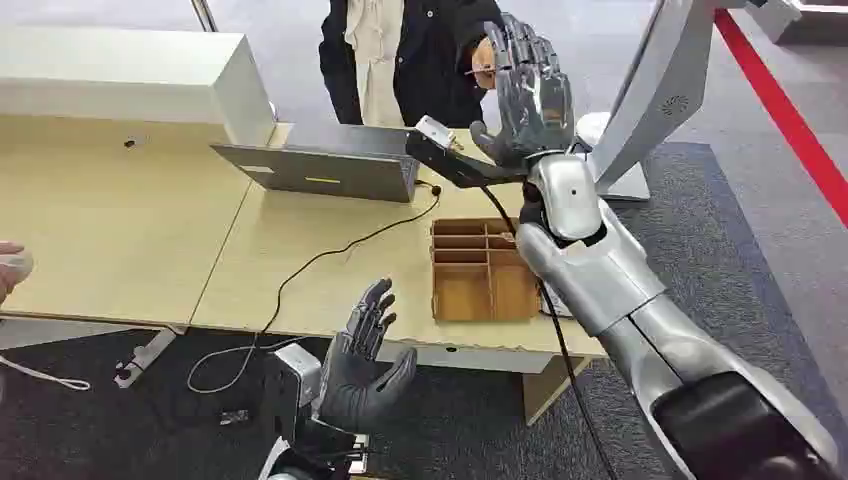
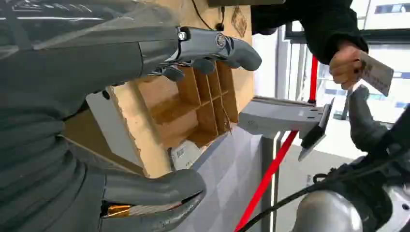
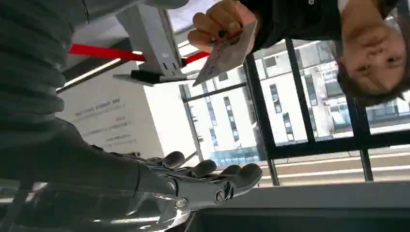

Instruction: Pass the card to the sensor for recognition and then transmit it.

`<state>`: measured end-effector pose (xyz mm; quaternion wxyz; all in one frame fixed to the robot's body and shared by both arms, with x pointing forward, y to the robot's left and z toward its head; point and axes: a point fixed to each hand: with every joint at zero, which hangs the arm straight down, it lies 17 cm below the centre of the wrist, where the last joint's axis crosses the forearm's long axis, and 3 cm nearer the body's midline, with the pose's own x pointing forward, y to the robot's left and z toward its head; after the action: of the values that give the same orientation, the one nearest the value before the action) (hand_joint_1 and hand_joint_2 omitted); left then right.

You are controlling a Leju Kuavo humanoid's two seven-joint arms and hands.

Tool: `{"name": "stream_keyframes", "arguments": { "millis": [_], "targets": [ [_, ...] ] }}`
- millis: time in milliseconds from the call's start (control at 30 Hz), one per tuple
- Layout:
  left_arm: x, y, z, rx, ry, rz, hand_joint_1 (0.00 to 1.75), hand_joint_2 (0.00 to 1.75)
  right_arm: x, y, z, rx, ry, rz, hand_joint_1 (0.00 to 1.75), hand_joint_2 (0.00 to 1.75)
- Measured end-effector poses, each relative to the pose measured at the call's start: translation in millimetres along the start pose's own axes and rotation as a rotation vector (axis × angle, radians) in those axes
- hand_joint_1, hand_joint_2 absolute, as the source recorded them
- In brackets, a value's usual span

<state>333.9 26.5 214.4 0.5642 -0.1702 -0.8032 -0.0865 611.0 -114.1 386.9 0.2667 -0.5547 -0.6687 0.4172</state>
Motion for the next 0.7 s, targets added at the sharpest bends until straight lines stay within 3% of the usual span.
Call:
{"name": "stream_keyframes", "arguments": {
  "millis": [233,500,533,567,700],
  "targets": [
    [-2,7,1,0.035,0.011,0.002,0.0,1.75,-12,26,-11,0.116,0.047,0.165,0.0,1.75],
    [-5,18,4,0.076,0.019,-0.009,0.0,1.75,-28,38,-15,0.173,0.103,0.233,0.0,1.75],
    [-5,19,4,0.081,0.019,-0.009,0.0,1.75,-30,39,-14,0.179,0.109,0.231,0.72,1.75],
    [-5,20,5,0.085,0.02,-0.011,0.0,1.75,-31,41,-14,0.183,0.113,0.231,1.75,1.75],
    [-4,22,6,0.093,0.018,-0.011,0.0,1.75,-35,47,-12,0.201,0.124,0.228,1.75,1.75]
  ]
}}
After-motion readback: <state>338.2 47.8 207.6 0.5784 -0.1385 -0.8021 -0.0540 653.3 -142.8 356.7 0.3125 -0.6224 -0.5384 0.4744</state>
